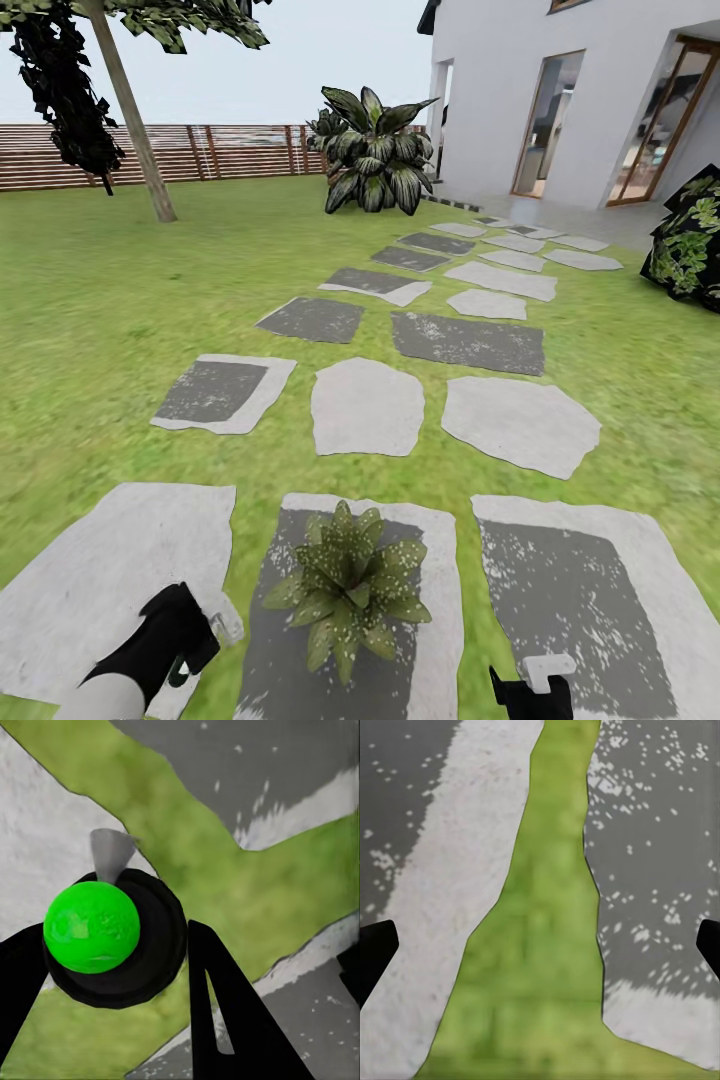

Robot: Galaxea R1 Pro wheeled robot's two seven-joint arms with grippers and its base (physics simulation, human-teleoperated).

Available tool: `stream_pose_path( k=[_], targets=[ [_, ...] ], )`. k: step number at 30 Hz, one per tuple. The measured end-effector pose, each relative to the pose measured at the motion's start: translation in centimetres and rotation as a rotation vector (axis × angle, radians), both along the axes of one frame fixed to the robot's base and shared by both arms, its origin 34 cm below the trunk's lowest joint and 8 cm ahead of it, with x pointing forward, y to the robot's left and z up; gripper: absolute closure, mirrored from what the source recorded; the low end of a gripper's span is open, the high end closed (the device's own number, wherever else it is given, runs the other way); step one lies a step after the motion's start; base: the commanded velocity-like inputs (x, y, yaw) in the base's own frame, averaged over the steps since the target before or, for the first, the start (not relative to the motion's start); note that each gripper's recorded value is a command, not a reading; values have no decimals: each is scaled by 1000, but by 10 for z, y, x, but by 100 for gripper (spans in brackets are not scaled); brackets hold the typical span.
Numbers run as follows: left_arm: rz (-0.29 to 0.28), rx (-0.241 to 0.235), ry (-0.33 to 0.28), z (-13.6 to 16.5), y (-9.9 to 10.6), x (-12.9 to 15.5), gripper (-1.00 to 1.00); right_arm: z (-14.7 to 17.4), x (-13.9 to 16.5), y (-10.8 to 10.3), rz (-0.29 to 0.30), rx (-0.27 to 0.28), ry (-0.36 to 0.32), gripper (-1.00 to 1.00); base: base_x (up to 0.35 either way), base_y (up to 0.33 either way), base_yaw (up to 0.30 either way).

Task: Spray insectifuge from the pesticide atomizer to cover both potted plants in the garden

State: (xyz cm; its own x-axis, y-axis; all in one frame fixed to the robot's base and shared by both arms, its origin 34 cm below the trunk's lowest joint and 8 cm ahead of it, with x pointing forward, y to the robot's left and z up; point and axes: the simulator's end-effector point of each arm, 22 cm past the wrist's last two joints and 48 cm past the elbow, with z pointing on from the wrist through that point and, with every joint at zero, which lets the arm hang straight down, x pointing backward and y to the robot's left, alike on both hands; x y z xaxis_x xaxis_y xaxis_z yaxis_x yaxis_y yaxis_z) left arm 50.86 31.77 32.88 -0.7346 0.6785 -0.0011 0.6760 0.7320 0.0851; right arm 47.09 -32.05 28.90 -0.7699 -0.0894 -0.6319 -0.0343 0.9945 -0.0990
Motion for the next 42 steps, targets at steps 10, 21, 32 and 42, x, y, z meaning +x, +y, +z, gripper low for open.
stream_pose_path(
  k=[10, 21, 32, 42],
  targets=[
    [24, -29, -83, 7, -22, 27, 100, 0, 0, 0, 0, 0, 0, -100, 0, 0, 0],
    [15, -33, -89, 3, -36, 23, 100, 0, 0, 0, 0, 0, -1, -100, 0, 0, 2],
    [61, -5, -167, 6, -33, 39, 100, 0, 1, 0, 0, 0, -1, -100, 42, -50, 132],
    [67, -6, -171, 6, -33, 40, 100, 0, 0, 1, 0, 1, 0, -100, -71, -99, 43]
  ],
)
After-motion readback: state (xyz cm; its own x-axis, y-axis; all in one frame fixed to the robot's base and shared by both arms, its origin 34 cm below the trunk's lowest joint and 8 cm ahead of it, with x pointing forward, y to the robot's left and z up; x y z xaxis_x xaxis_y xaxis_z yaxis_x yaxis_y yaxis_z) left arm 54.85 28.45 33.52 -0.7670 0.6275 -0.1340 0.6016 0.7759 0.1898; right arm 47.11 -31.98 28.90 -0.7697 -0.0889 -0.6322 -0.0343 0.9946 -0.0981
